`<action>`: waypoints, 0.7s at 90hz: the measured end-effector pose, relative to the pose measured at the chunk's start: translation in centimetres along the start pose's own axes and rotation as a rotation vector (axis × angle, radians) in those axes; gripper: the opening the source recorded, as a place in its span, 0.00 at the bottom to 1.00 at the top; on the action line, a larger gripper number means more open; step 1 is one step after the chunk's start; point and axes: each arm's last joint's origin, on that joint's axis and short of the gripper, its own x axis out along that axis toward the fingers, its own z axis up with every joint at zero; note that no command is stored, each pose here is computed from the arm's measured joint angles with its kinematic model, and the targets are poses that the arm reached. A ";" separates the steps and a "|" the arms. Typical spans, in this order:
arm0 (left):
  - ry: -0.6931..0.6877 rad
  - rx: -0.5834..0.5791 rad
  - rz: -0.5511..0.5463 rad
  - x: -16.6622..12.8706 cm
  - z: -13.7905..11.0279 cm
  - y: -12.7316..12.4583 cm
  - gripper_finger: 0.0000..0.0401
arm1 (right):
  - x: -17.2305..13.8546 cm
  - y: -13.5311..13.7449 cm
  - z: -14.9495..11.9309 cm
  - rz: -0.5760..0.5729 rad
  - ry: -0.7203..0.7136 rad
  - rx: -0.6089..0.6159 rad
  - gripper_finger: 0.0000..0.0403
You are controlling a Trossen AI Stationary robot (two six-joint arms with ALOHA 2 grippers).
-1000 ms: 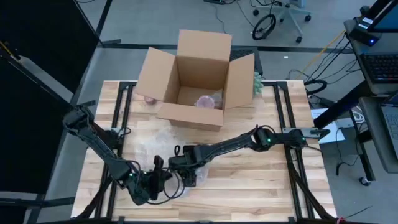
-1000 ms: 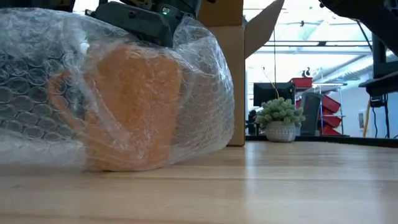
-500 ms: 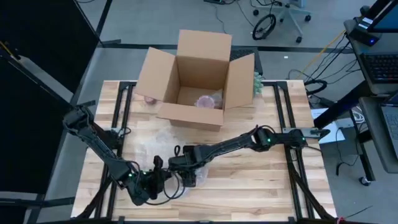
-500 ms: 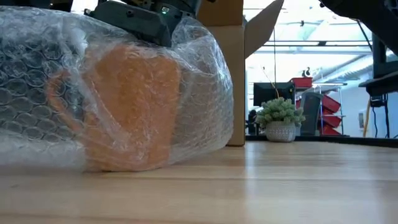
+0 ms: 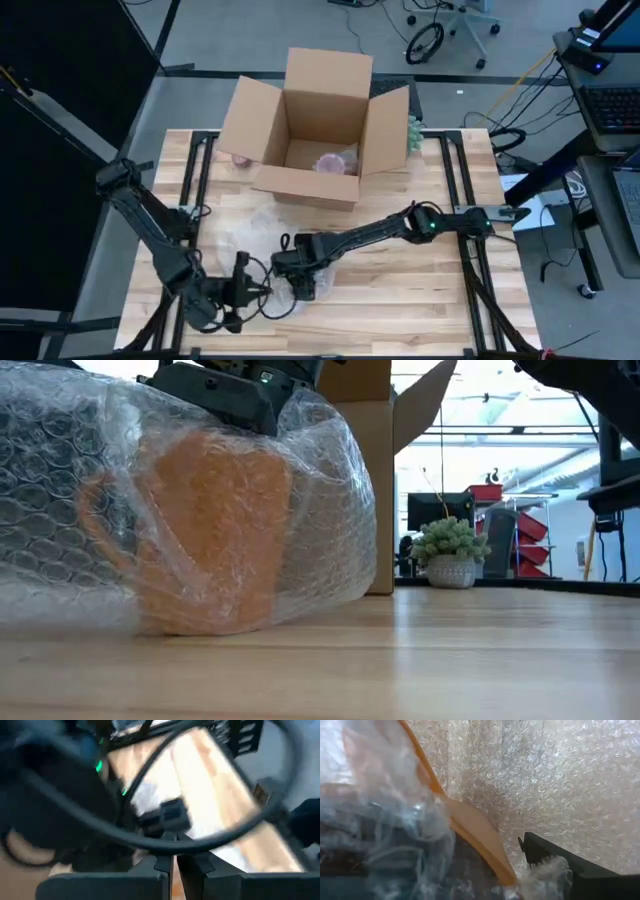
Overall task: Wrap mug
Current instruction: Wrap the orange cup with bubble wrap
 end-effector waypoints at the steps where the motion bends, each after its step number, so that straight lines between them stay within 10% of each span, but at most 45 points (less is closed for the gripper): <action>1: -0.001 -0.001 -0.005 0.2 0.0 -0.1 0.02 | 0.0 0.0 0.0 0.000 0.000 0.000 0.44; 63: 0.137 0.268 0.138 4.1 -3.0 -0.9 0.00 | 0.0 -0.2 -0.3 -0.008 0.037 0.033 0.44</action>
